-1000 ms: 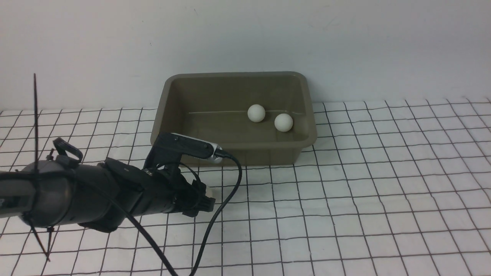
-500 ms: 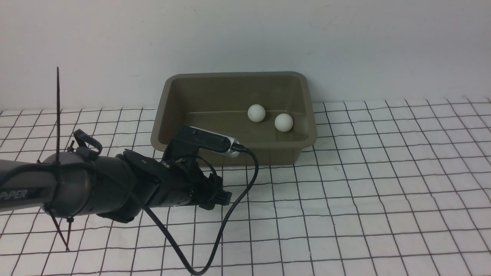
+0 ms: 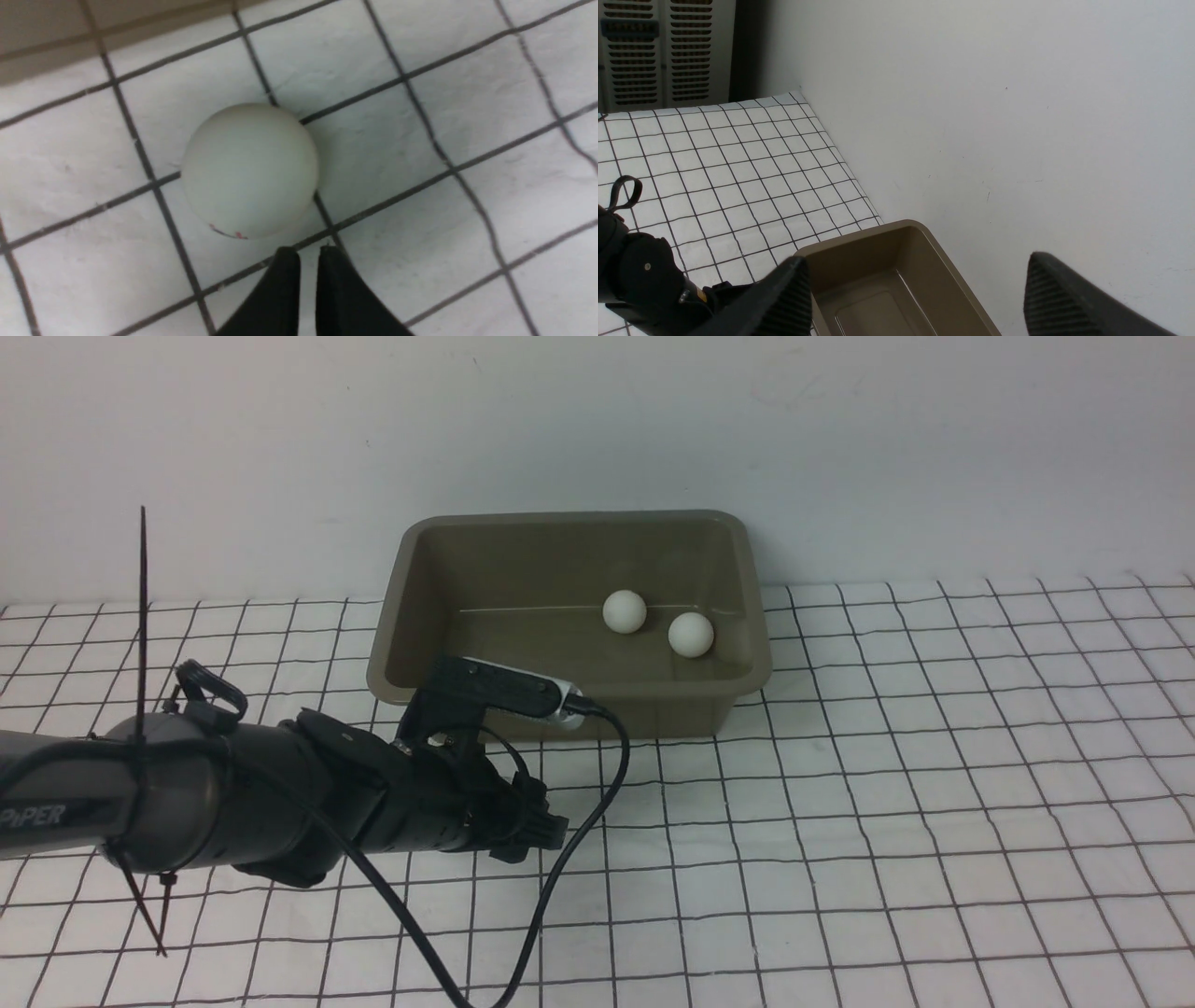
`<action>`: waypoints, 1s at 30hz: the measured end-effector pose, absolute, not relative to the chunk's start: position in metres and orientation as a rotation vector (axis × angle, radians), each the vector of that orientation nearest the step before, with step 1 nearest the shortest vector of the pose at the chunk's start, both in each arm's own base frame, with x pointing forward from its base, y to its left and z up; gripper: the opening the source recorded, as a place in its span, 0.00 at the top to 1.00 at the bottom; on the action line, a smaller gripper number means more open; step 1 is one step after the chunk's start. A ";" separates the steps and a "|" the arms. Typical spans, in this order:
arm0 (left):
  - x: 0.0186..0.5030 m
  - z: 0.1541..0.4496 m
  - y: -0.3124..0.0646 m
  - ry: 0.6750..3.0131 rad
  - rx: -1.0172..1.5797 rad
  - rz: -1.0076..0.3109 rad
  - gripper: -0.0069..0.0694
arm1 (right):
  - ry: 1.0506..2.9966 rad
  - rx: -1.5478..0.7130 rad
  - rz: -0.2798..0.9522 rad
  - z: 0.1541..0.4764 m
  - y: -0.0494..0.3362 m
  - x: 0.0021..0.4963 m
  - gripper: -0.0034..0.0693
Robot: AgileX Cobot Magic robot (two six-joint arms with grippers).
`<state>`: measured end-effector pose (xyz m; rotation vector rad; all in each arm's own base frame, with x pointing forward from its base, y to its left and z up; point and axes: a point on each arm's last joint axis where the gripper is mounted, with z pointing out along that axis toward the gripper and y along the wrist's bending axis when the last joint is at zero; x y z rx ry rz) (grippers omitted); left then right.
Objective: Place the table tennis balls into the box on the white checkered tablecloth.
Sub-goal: 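Reach for and grasp a ping pong ball on the table beside the basket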
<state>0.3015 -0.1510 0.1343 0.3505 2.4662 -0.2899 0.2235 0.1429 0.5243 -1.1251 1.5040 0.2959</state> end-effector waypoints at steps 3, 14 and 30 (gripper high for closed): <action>0.300 0.142 -0.153 2.444 0.400 -0.323 0.88 | 1.501 -1.129 0.292 0.524 0.143 0.223 0.22; 0.286 0.201 -0.157 2.268 0.506 -0.455 0.92 | 1.482 -1.122 0.281 0.526 0.143 0.224 0.22; 0.272 0.217 -0.162 2.225 0.646 -0.550 0.65 | 1.473 -1.118 0.260 0.527 0.142 0.225 0.22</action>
